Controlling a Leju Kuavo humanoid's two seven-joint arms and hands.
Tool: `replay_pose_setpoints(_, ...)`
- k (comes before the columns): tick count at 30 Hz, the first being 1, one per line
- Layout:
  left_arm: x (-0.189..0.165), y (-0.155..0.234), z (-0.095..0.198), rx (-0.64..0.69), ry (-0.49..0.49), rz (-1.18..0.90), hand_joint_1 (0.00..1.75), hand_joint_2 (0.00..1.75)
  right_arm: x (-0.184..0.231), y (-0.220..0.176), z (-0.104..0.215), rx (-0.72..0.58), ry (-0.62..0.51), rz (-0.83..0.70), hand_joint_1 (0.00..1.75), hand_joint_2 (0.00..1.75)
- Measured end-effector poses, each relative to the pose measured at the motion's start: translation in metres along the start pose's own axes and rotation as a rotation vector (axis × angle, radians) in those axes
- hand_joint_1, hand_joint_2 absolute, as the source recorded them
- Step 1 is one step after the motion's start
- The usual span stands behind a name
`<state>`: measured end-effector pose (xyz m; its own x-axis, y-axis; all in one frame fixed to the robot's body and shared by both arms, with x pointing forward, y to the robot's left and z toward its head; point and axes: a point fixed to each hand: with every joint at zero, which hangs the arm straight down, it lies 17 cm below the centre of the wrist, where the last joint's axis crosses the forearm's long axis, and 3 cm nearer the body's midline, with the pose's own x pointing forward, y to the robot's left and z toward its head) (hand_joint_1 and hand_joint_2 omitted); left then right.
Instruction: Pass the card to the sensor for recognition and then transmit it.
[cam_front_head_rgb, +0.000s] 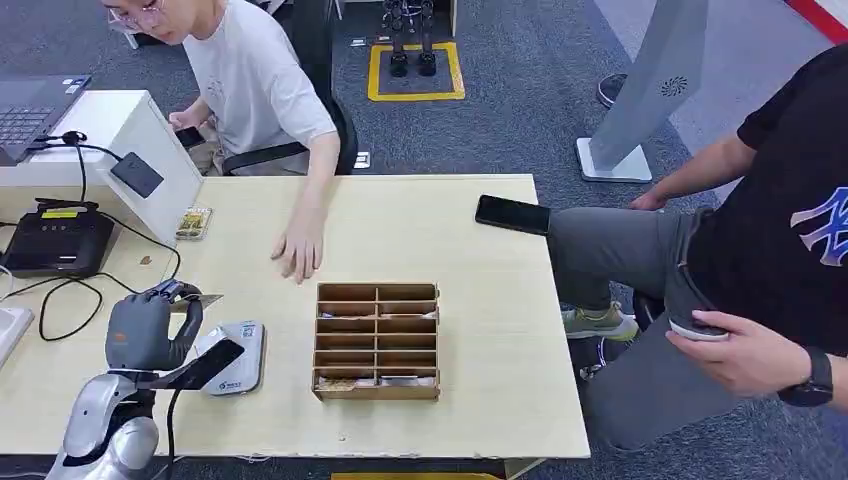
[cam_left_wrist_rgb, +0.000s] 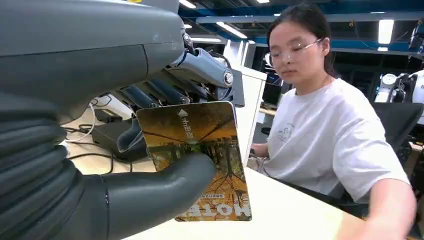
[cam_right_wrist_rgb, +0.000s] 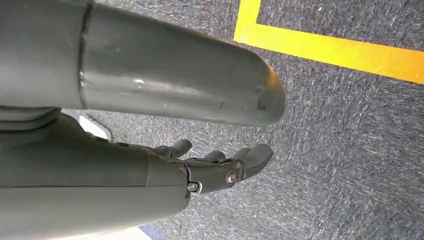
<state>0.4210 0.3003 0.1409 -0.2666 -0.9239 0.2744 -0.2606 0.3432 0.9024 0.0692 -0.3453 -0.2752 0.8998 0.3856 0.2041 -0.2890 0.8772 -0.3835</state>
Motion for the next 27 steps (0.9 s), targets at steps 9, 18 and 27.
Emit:
replay_pose_setpoints(9, 0.000, 0.000, 0.000, 0.000, 0.000, 0.001, 1.75, 1.75, 0.000, 0.000, 0.000, 0.000, 0.000, 0.000, 0.00, 0.00)
replay_pose_setpoints(18, 0.006, -0.016, 0.003, -0.083, 0.032, 0.302, 1.75, 1.75, 0.001, -0.001, 0.000, -0.012, -0.001, -0.008, 0.00, 0.00)
replay_pose_setpoints(27, 0.001, -0.066, 0.019, -0.361, 0.221, 0.540, 1.75, 1.75, 0.000, -0.003, 0.000, -0.021, 0.003, -0.024, 0.00, 0.00)
